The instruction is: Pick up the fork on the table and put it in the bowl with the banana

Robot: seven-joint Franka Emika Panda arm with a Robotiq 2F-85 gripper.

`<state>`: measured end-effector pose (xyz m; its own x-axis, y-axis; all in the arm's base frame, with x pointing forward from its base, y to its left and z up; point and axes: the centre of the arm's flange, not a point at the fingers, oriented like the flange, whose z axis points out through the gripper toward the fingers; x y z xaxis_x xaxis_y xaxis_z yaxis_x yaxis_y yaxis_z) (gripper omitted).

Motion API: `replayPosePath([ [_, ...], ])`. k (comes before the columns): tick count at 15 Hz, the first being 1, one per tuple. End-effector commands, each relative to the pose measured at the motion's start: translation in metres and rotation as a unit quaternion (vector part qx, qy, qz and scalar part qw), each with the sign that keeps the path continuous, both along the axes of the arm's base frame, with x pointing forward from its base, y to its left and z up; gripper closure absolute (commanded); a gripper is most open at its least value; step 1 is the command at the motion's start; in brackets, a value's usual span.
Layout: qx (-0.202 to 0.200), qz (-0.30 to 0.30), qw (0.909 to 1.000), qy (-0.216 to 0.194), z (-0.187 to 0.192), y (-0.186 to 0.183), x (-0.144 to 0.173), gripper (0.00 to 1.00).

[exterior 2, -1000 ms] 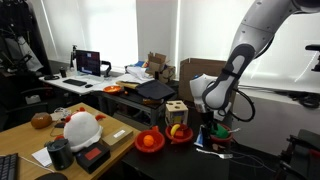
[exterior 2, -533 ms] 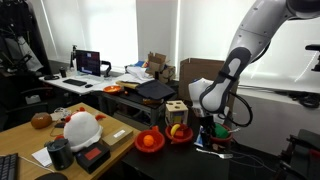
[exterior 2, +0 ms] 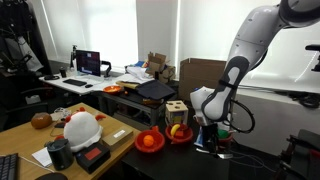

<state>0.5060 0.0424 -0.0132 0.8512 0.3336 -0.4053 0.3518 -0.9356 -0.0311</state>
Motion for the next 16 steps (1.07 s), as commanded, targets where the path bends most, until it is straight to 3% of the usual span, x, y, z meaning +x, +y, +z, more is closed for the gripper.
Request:
replayPosePath([
  [1, 0.012, 0.034, 0.9992, 0.017, -0.004, -0.001, 0.005, 0.00],
  [10, 0.004, 0.096, 0.9953, 0.001, 0.002, -0.021, 0.031, 0.00],
  [16, 0.013, 0.092, 0.9955, 0.014, -0.013, -0.024, 0.032, 0.00],
])
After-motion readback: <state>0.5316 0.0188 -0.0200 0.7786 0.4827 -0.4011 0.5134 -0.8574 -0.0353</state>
